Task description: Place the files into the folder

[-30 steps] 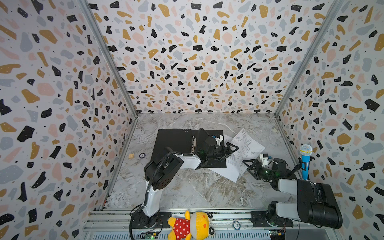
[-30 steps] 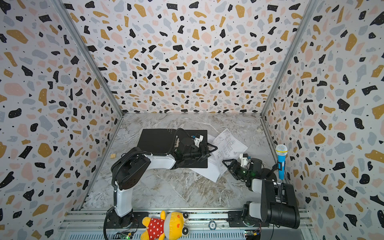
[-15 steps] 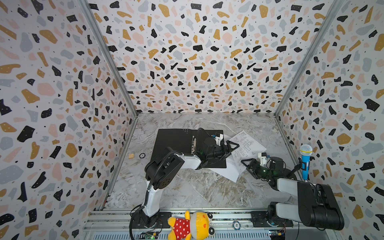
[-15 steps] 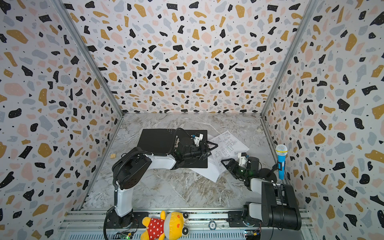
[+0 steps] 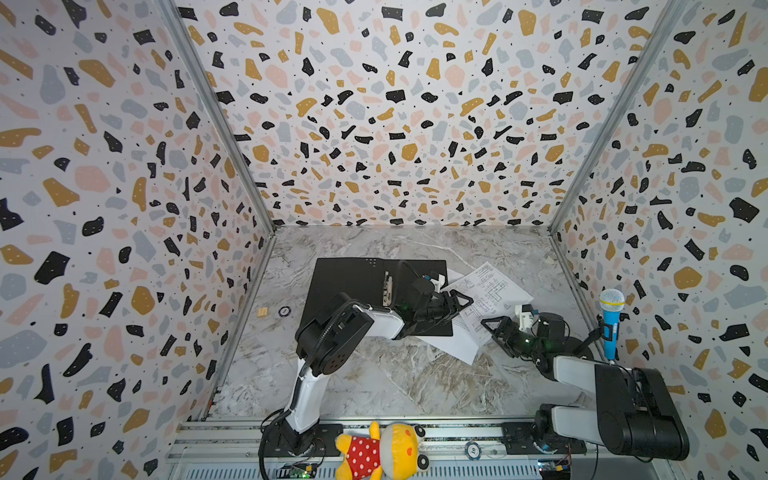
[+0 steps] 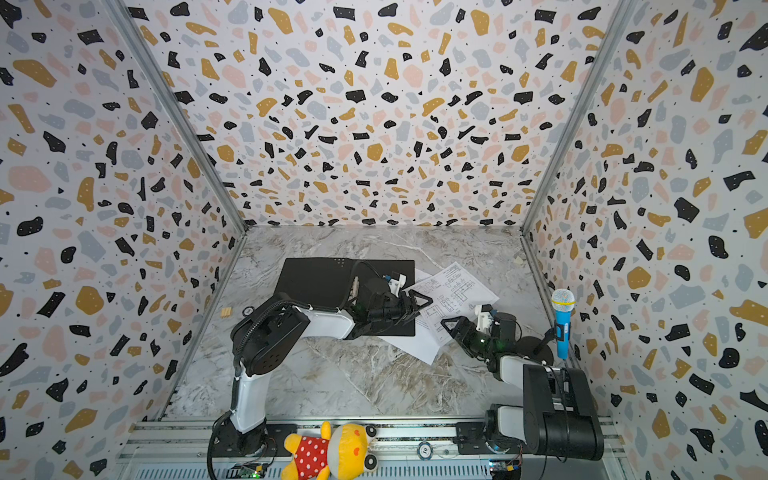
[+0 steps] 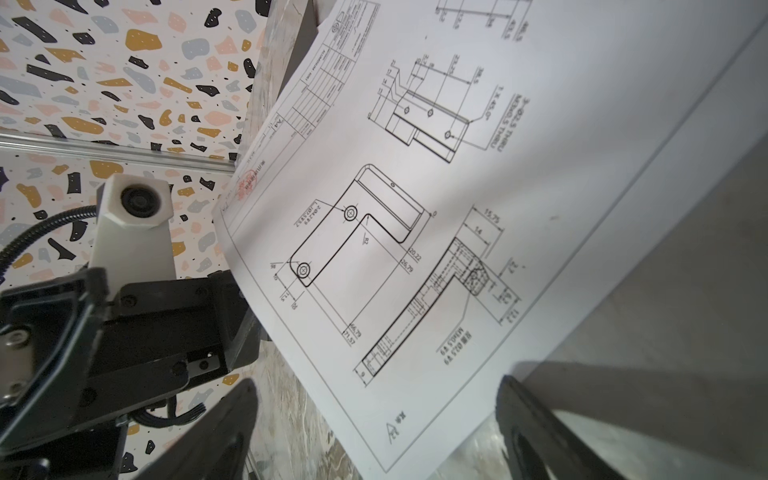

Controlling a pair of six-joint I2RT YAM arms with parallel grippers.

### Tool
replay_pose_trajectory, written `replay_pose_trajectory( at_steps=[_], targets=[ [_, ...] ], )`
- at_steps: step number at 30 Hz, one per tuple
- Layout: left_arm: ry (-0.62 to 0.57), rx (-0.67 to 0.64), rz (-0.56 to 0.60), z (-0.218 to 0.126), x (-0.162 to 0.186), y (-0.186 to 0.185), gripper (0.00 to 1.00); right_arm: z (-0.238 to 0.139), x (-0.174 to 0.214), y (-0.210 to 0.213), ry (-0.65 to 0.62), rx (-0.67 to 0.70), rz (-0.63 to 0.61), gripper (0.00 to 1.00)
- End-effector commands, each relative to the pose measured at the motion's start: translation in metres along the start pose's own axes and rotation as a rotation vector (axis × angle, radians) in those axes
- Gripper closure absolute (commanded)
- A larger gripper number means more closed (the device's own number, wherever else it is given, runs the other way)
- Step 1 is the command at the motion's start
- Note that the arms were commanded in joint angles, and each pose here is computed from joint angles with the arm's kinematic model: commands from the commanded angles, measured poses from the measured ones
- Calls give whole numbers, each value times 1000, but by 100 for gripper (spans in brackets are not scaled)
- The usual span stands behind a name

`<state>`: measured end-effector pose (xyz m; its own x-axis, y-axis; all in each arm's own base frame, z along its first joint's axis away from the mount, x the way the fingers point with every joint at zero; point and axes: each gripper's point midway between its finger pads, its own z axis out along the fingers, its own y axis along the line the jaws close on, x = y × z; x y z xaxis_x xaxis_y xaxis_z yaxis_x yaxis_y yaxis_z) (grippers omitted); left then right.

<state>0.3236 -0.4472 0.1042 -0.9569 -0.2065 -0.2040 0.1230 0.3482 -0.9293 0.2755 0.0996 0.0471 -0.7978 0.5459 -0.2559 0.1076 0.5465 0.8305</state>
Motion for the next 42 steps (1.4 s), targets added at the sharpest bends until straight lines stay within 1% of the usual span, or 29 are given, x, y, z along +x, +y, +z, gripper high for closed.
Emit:
replay_pose_trajectory(
  at_steps=[1,5,9,11,14,16,19,23,26,32,37,42],
  targets=[
    [-10,-5,40,5,-5,0,38,-3,40,-51,91,198,168,9],
    [-8,-12,35,8,-4,5,60,-4,41,-51,89,191,168,7],
    [-10,-1,31,7,-5,2,79,-5,39,-41,85,150,160,5],
    [-16,8,26,7,-7,0,85,-6,37,-37,81,130,167,5],
    [-25,30,15,5,-8,-6,89,-9,34,-35,69,107,195,5],
    [-34,41,12,2,-10,-10,90,-13,33,-36,57,85,224,5],
    [-46,63,5,-2,-13,-16,95,-19,32,-36,39,57,253,4],
    [-59,108,-18,-6,-15,-26,96,-20,30,-30,34,20,257,4],
    [-53,117,-20,-8,-13,-28,96,-20,28,-27,25,-7,278,5],
    [-51,119,-24,-16,-9,-28,95,-19,18,-22,-1,-38,289,13],
    [-43,133,-39,-23,-3,-29,96,-20,5,-19,-41,-62,273,19],
    [-40,140,-43,-33,3,-30,96,-19,-6,-18,-65,-71,252,22]
  ],
)
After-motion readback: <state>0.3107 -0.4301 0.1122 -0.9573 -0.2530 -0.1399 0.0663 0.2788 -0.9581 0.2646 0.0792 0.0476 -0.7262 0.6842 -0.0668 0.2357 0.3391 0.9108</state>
